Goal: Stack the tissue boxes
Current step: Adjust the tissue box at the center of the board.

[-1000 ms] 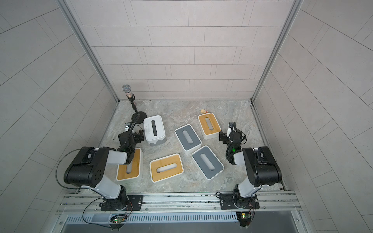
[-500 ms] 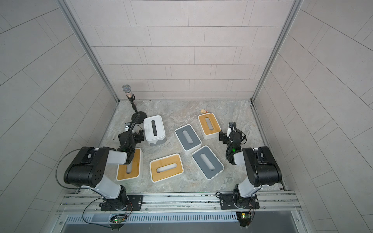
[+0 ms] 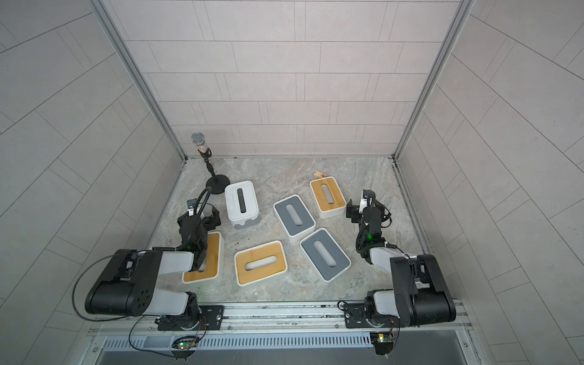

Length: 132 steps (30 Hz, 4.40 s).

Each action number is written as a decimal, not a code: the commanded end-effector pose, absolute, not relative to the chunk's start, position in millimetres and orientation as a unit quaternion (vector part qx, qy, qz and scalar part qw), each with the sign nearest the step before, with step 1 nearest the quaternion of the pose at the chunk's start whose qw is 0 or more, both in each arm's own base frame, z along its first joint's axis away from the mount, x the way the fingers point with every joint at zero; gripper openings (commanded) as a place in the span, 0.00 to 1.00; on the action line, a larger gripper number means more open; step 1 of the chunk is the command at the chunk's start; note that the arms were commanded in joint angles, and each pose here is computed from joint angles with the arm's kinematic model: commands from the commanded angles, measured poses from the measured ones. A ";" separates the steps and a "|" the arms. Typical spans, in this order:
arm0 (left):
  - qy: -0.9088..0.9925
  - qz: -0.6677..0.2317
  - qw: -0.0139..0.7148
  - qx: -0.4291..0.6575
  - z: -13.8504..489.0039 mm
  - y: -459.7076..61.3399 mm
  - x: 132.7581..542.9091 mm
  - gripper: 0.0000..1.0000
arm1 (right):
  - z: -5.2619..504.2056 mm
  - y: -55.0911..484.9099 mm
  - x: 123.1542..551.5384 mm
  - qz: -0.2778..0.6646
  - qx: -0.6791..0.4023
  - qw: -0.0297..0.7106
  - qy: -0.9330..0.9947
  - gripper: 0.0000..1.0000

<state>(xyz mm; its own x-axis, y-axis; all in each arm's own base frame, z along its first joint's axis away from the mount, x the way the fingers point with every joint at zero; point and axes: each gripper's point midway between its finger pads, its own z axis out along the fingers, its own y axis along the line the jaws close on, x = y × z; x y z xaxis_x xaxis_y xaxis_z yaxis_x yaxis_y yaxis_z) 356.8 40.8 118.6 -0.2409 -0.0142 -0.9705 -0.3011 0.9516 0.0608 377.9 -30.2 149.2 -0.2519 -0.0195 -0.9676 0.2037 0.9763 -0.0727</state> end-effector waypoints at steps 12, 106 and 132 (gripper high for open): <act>0.718 -0.016 0.624 -0.308 186.6 51.6 335.4 1.00 | 167.2 -48.5 355.3 -0.004 0.253 0.554 0.793 0.99; 0.941 -0.116 0.316 -0.037 134.1 -97.4 497.9 1.00 | 140.0 378.1 340.8 0.377 0.028 0.295 0.877 0.99; 0.974 -0.129 0.173 -0.069 100.9 -98.9 443.9 1.00 | 114.1 381.4 355.9 0.334 0.030 0.283 0.899 0.99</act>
